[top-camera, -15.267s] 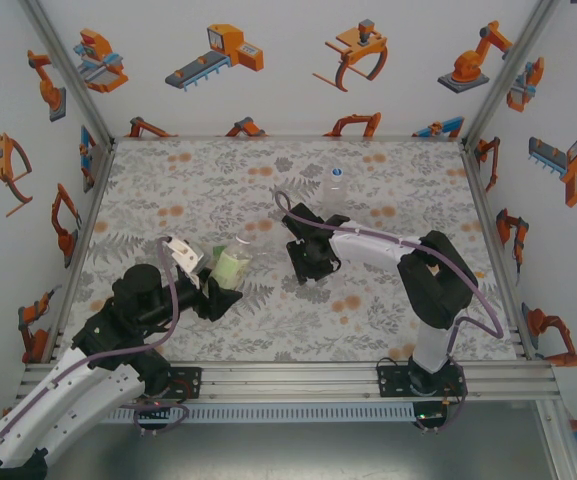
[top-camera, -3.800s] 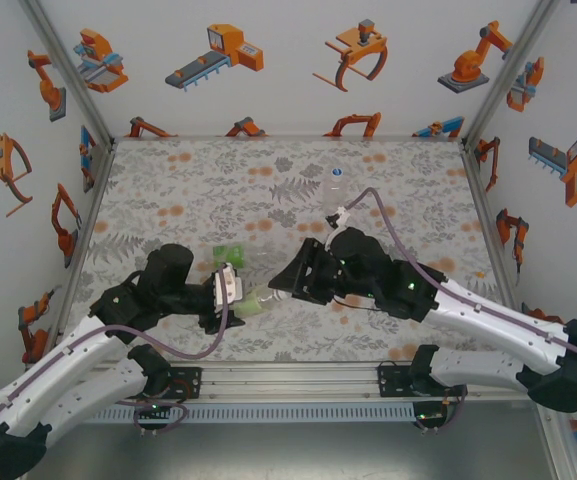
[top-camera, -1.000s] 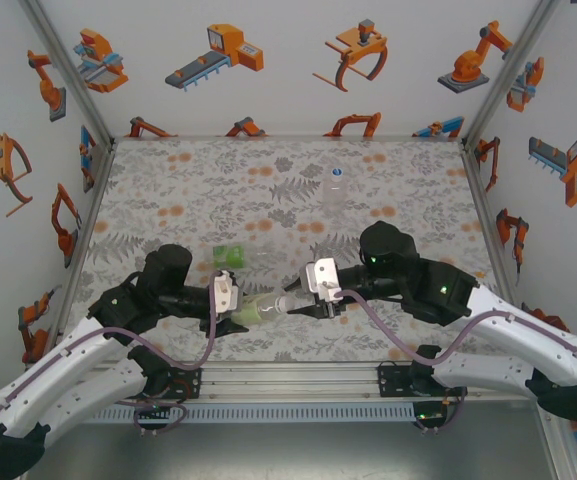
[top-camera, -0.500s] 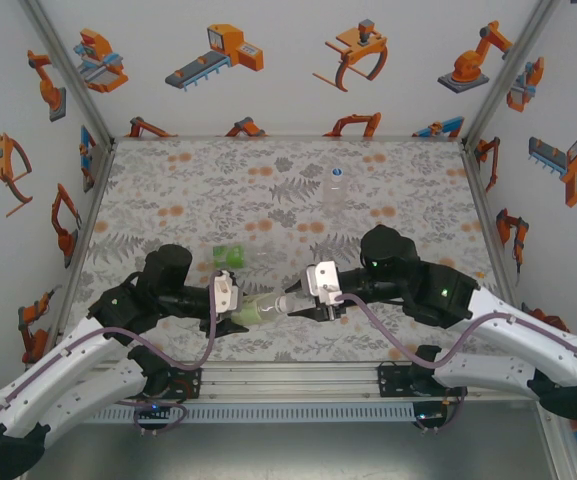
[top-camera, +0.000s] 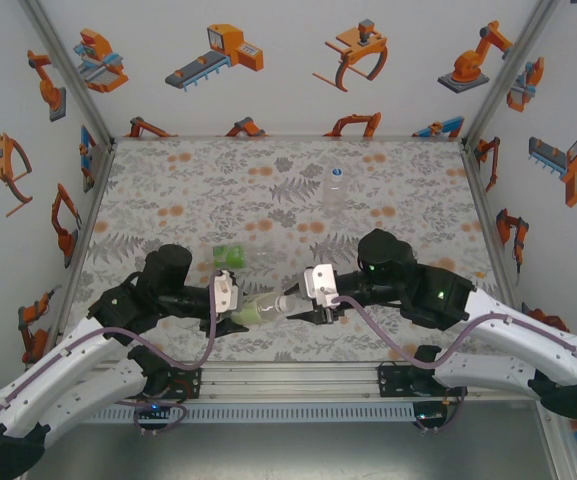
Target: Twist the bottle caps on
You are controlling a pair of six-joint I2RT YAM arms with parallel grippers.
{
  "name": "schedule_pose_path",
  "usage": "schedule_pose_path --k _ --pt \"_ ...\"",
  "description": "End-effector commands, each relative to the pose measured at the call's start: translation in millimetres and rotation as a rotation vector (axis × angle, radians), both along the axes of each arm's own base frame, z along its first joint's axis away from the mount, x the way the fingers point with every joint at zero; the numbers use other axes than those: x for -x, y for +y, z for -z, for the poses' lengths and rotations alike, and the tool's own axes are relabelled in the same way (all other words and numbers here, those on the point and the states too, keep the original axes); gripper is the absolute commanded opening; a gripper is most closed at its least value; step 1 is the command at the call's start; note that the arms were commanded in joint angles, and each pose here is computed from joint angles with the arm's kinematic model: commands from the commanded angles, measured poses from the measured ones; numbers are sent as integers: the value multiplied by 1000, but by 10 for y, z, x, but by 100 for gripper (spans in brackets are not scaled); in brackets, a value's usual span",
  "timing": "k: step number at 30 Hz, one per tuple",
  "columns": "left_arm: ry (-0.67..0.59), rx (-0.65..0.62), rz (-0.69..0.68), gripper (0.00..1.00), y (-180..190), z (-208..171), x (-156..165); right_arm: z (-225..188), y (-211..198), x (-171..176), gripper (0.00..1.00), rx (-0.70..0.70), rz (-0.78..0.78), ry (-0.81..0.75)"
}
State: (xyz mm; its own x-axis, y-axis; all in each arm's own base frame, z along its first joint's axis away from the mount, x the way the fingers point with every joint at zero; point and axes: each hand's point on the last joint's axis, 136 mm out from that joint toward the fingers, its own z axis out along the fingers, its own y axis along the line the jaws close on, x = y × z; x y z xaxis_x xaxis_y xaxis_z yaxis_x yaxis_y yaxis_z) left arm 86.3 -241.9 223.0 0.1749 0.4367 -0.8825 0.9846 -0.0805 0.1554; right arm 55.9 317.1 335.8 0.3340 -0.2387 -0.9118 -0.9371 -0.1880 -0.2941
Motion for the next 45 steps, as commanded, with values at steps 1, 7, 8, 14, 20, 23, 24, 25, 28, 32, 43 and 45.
schedule_pose_path --k 1,7,8,14,20,23,24,25,28,32,43,45 --pt "-10 26 9 0 -16 -81 15 -74 29 -12 43 -38 12 -11" --pt "-11 28 7 0 -15 -94 15 -56 41 -10 39 -36 16 -9" --pt "-11 29 8 0 -15 -96 15 -53 40 -15 38 -35 18 -8" --pt "-11 29 7 0 -14 -91 18 5 52 -29 38 -20 27 -2" --pt "-13 32 7 0 -13 -99 18 16 51 -49 38 -18 44 -1" --pt "-16 34 6 0 -10 -103 19 32 57 -102 31 -13 81 21" --pt "-18 35 4 0 -9 -106 15 29 60 -126 28 -16 103 42" --pt "-20 36 2 0 -10 -105 11 24 64 -161 25 -23 130 67" --pt "-37 46 -6 0 -17 -127 -15 0 86 -251 17 -60 218 205" --pt "-66 54 -37 0 -49 -160 -109 -52 79 -490 6 -135 423 523" --pt "-97 48 -72 0 -226 -216 -370 735 -78 -859 0 -101 1055 1594" --pt "-96 43 -73 0 -253 -205 -401 779 -102 -882 0 -110 1091 1622"
